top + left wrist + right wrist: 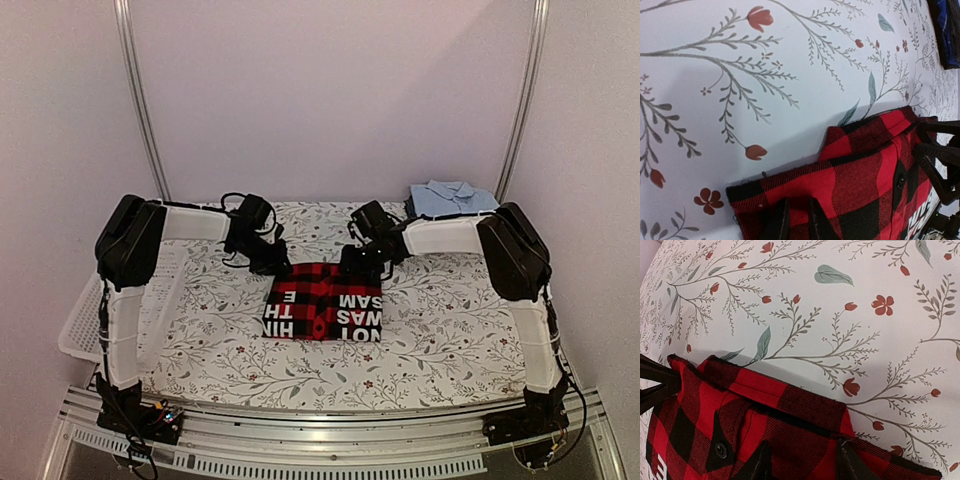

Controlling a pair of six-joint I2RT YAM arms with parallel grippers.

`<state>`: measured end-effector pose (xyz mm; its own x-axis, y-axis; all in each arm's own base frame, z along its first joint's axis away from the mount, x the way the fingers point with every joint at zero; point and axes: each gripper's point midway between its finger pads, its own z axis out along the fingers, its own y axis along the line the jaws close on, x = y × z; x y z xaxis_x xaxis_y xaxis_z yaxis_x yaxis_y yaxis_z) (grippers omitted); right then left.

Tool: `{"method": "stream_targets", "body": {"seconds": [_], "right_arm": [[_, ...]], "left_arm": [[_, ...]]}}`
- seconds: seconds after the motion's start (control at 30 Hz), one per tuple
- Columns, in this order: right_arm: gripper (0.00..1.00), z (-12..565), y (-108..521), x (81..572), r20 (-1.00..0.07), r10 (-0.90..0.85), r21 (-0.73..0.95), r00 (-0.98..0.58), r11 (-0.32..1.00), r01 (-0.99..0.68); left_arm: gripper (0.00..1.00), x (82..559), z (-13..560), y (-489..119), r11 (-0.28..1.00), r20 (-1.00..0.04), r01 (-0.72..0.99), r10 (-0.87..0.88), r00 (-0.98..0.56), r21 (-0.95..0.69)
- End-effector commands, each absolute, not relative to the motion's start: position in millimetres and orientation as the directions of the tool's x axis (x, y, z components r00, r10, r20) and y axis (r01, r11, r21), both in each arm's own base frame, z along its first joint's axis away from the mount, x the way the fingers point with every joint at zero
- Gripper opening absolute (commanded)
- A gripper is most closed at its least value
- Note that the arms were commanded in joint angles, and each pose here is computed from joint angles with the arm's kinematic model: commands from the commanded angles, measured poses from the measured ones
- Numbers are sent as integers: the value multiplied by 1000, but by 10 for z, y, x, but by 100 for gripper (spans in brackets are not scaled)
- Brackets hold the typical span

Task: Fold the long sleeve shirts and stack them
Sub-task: Smooth out the square-folded shirt at the center of the board.

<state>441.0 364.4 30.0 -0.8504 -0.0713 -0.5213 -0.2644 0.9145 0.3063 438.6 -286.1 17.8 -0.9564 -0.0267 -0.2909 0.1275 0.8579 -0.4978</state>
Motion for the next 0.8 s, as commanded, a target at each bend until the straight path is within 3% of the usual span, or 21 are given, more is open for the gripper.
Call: {"method": "stream_targets", "body": {"seconds": [0.0, 0.2, 0.37, 0.53, 0.77], "right_arm": [[42, 137, 3260, 4448, -460, -27, 310, -888, 932, -189], [44, 439, 3187, 4497, -488, -6, 334, -873, 923, -193], [46, 817, 3258, 4386, -541, -40, 296, -840, 926, -235], [46, 1064, 3477, 4073, -586, -107, 232, -804, 927, -293], [46, 1020, 3986, 3582, -562, -166, 284, -810, 881, -378]], "left_arm": [[15, 4449, 250, -2781, 865, -300, 130, -25, -954, -485], [15, 4509, 326, -2745, 866, -312, 132, -29, -950, -483], [30, 4524, 705, -2763, 861, -377, 178, -16, -926, -476], [33, 4210, 1073, -2789, 834, -416, 214, -21, -909, -509], [29, 3543, 955, -2973, 759, -338, 235, 21, -941, -608]]}}
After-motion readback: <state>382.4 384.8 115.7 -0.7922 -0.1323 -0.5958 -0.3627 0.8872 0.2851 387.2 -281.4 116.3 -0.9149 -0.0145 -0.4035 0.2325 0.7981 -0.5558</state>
